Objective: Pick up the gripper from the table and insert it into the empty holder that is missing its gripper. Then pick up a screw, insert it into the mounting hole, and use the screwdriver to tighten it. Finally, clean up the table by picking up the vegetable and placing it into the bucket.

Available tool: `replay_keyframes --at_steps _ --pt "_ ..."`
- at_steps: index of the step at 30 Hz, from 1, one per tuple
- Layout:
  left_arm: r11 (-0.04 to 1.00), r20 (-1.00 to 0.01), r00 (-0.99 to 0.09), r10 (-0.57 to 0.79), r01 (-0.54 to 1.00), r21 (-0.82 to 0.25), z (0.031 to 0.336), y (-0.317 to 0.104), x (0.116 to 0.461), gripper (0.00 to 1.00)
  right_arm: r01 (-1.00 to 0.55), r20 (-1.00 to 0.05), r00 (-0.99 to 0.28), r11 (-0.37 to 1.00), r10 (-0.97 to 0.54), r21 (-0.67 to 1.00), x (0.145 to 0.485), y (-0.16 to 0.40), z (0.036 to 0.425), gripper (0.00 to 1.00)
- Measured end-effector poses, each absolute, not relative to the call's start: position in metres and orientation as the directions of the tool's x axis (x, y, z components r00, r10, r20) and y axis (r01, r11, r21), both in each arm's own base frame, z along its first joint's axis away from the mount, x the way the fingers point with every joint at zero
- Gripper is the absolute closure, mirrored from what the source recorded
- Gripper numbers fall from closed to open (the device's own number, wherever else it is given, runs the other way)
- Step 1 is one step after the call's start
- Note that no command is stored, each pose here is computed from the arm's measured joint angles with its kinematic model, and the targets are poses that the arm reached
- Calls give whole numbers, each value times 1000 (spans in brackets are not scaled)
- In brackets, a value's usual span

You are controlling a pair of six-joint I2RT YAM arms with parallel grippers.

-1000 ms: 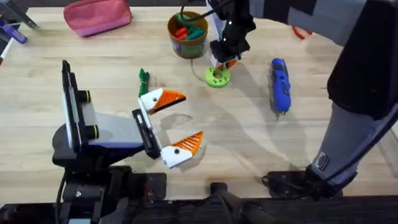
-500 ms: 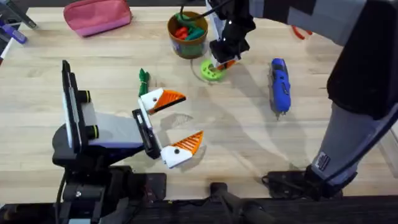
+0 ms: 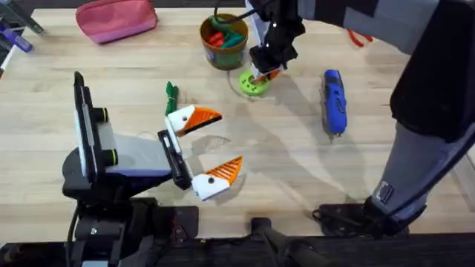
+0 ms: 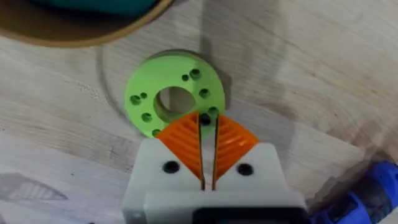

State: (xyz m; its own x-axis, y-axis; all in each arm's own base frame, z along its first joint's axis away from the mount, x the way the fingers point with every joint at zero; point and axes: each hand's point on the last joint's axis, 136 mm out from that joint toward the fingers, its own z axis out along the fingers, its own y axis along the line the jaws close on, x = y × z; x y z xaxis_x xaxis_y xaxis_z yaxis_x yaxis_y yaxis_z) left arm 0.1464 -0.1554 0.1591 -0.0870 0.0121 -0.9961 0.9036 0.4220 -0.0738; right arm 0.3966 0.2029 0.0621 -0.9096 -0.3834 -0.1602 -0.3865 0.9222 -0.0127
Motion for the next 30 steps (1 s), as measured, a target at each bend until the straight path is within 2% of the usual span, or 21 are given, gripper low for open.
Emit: replay_keyframes --at_steps 12,30 --pt "422 -996 -87 12 904 -74 159 -155 146 16 -389 -175 -906 921 -384 -12 400 205 63 905" --pt "422 -996 -87 12 904 -74 159 -155 146 15 -390 -170 -907 921 -386 -12 399 205 63 997"
